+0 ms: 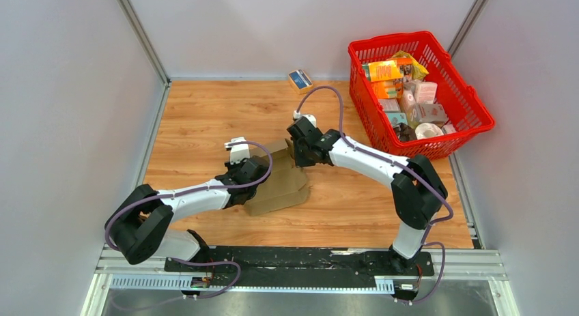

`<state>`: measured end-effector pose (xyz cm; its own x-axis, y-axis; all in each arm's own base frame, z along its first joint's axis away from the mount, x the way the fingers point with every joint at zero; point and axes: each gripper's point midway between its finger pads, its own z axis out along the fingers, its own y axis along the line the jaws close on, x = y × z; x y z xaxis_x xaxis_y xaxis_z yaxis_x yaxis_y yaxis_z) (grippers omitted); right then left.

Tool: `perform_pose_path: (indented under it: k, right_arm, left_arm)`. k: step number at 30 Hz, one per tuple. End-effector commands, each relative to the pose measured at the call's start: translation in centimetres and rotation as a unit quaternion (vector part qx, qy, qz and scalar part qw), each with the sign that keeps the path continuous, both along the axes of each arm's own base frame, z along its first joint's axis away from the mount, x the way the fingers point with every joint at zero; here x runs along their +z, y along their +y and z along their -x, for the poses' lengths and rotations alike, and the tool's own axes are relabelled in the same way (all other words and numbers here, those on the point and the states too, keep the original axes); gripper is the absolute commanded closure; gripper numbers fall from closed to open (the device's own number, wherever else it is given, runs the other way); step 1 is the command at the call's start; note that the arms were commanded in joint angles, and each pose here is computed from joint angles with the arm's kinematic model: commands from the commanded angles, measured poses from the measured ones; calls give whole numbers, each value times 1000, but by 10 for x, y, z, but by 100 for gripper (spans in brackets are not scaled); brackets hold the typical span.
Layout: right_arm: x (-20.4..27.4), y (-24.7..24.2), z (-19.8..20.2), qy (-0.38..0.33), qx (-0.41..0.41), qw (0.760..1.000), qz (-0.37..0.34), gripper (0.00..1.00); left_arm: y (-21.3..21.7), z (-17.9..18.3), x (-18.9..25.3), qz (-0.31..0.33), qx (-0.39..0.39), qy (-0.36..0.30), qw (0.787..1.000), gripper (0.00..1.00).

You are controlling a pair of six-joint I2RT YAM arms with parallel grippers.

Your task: Fold the paper box

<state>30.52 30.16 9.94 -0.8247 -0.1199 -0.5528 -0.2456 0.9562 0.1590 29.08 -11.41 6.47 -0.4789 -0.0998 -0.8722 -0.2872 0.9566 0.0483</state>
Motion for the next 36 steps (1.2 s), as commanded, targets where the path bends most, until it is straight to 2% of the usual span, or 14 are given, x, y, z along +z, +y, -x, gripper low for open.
perform_pose_path:
  k: [1,3,6,7,11,14,15,17,23,26,27,30,33,36]
  right_arm:
    - [19,23,4,8,-57,994,-89,100]
    - [20,26,7,13,-101,988,-115,100]
    - [18,39,8,-7,-117,978,-170,98]
    - [4,36,16,-4,-116,980,-164,96]
    - [2,45,27,-23,-24,985,-172,83]
    - [9,31,40,-56,85,987,-127,63]
    - [8,24,42,-73,134,983,-105,54]
    - [9,5,52,-68,168,978,-104,52]
    - [19,-67,11,-179,110,978,15,53]
    - [23,-56,-17,-203,152,967,4,53]
    - [32,-34,-18,-208,202,956,-36,53]
    - [28,3,-17,-227,306,922,-72,52]
    - [17,21,-14,-232,366,897,-90,52]
    - [7,34,-12,-228,395,884,-105,52]
  left_arm:
    - [1,0,6,-2,0,0,1000,100]
    - [0,0,6,3,1,-1,1000,100]
    - [-1,1,6,6,0,-1,1000,100]
    - [-1,1,5,6,0,-1,1000,100]
    - [2,3,6,4,0,-3,1000,100]
    - [4,5,5,2,-6,-5,1000,100]
    - [5,6,3,0,-9,-2,1000,100]
    - [6,7,3,-2,-12,-2,1000,100]
    - [7,10,5,-11,-27,2,1000,100]
    - [8,12,5,-12,-31,1,999,100]
    - [9,12,6,-13,-33,1,999,100]
    - [10,13,8,-16,-36,-1,999,100]
    - [9,12,10,-19,-40,-3,999,100]
    - [8,12,9,-17,-44,1,999,100]
